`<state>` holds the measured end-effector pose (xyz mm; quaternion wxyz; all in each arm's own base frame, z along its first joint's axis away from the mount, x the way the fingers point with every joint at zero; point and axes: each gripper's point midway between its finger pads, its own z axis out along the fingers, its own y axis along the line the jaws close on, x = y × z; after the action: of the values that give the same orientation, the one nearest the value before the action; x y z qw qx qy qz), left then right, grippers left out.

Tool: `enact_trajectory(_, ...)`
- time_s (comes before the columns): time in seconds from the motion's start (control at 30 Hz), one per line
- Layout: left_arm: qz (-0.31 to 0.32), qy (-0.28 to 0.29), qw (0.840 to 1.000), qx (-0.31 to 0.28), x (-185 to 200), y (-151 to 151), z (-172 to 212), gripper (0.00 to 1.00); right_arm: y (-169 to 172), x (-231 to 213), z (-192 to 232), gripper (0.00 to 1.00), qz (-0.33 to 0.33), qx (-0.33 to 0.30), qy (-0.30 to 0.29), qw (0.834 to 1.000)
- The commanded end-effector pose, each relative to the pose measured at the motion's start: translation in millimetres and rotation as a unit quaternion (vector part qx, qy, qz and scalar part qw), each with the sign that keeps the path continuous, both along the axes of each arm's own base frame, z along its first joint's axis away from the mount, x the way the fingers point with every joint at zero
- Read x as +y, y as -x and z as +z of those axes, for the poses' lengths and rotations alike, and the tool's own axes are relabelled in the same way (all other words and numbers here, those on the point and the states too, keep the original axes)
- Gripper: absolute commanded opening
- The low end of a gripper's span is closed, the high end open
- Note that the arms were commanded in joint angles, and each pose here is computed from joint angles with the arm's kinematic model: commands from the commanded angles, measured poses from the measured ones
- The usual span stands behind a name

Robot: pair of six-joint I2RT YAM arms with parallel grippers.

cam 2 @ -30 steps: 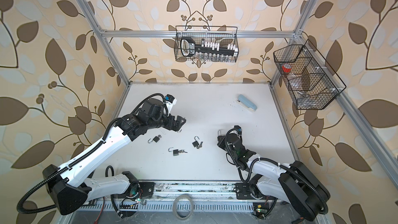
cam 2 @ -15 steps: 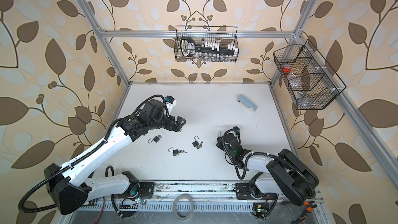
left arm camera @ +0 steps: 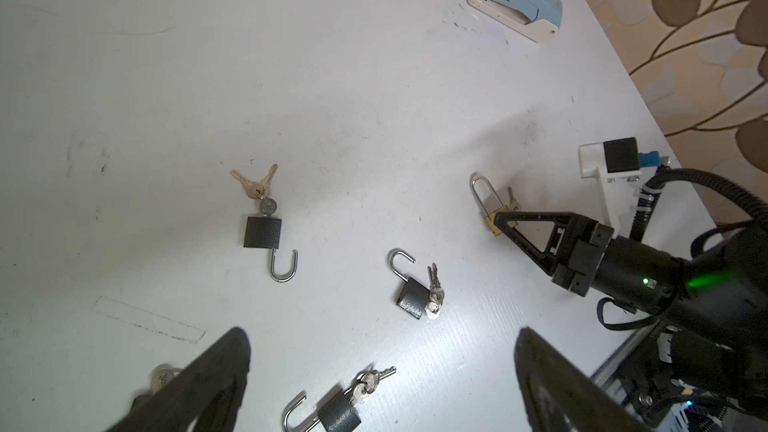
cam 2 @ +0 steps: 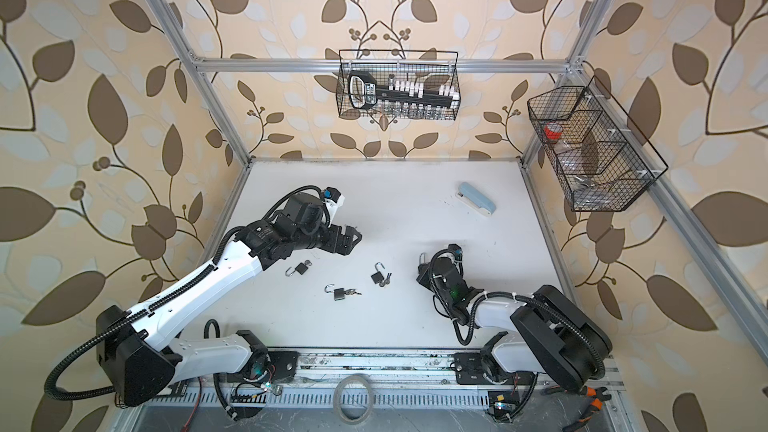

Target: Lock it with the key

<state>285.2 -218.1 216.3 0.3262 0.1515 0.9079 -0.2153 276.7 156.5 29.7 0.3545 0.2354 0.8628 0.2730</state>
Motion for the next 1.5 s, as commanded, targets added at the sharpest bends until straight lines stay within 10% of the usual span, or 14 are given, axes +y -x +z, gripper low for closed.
enact_trajectory(0.0,-0.005,0.015,1.0,-0.005,-6.3,-1.3,4.4,0.99,6.3,-0.3,-11.8,0.09,0.003,0.021,0.003,1.0)
enact_trajectory(0.73,-0.024,0.085,0.995,0.035,-23.8,14.3,3.3,0.99,0.2,-22.1,40.0,0.42,-0.003,-0.057,0.093,0.994)
enact_trajectory(1.07,0.13,0.25,0.952,0.121,45.1,-11.3,-29.4,0.99,17.0,61.1,82.5,0.46,0.288,-0.165,0.235,0.913)
enact_trajectory(1.47,0.216,0.288,0.922,0.14,105.0,-17.0,-40.3,0.99,21.3,123.8,33.2,0.54,0.346,-0.055,0.308,0.884)
